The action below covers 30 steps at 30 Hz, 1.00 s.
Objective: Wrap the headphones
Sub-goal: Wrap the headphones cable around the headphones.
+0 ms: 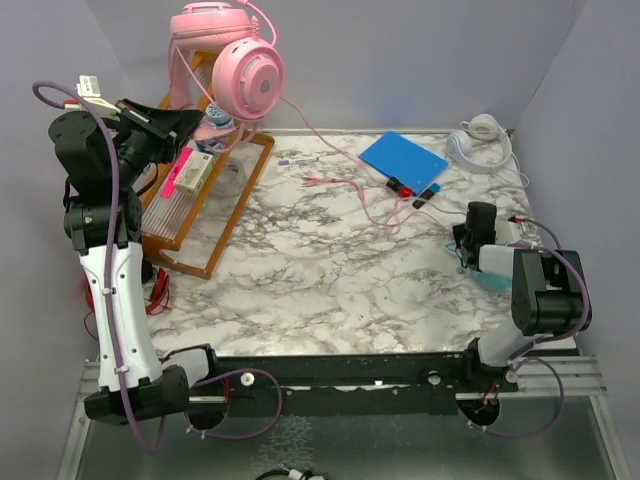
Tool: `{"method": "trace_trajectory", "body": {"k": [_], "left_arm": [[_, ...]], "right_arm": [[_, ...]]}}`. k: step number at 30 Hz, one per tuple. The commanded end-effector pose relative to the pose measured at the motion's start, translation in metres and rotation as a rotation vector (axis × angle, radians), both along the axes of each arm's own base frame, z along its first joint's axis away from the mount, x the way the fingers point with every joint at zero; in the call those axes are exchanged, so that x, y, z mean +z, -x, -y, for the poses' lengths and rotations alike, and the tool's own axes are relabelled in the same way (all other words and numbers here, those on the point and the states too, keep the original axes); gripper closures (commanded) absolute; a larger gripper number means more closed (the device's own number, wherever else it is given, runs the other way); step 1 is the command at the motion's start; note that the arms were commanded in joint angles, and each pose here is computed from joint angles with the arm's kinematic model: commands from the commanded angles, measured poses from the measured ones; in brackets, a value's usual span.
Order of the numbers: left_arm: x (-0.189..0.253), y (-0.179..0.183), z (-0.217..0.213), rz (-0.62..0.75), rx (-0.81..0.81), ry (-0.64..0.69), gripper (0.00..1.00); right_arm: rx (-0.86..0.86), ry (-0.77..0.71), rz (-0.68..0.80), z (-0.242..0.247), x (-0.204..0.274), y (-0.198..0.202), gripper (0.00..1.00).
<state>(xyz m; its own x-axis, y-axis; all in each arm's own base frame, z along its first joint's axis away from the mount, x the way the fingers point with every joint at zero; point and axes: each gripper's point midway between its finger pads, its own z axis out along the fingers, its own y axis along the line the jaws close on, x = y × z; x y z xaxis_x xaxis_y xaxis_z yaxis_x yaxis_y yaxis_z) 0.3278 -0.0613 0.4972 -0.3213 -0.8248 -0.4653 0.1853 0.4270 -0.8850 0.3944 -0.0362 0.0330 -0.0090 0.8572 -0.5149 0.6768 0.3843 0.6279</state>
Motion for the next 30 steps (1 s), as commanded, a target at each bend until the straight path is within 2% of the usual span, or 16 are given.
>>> {"method": "trace_trajectory", "body": {"k": [1,6,9,10,12,14,15,16,17,21,26,30], "left_arm": [[0.037,0.021,-0.031,0.091,0.231,-0.025,1.00],[0.043,0.032,-0.056,0.101,0.398,-0.071,1.00],[0.042,0.030,-0.055,0.095,0.392,-0.079,1.00],[0.039,0.028,-0.051,0.089,0.362,-0.073,1.00],[0.034,0.022,-0.038,0.074,0.279,-0.059,1.00],[0.028,0.016,-0.027,0.066,0.195,-0.051,1.00],[0.026,0.015,-0.022,0.066,0.164,-0.051,1.00],[0.026,0.016,-0.019,0.070,0.142,-0.054,1.00],[0.025,0.017,-0.017,0.072,0.130,-0.058,1.00],[0.020,0.018,-0.002,0.077,0.059,-0.071,1.00],[-0.004,0.011,0.021,0.019,-0.068,-0.072,1.00],[-0.018,0.008,0.052,-0.008,-0.202,-0.082,1.00]], "right_arm": [[-0.299,0.011,-0.222,0.036,-0.037,0.052,1.00],[-0.412,0.048,-0.235,0.052,-0.030,0.068,1.00],[-0.402,0.071,-0.221,0.055,-0.023,0.064,0.99],[-0.346,0.085,-0.214,0.052,-0.018,0.057,0.94],[-0.144,0.138,-0.139,0.038,0.004,0.027,0.77],[0.045,0.178,-0.014,0.018,0.030,0.007,0.47],[0.173,0.209,0.134,0.001,0.058,-0.007,0.34],[0.277,0.251,0.250,-0.014,0.082,-0.011,0.15],[0.402,0.298,0.368,-0.033,0.105,-0.012,0.02],[0.756,0.397,0.609,-0.094,0.172,-0.015,0.00],[0.973,0.530,0.836,-0.143,0.240,0.004,0.00],[1.182,0.580,1.006,-0.185,0.280,0.020,0.00]]}}
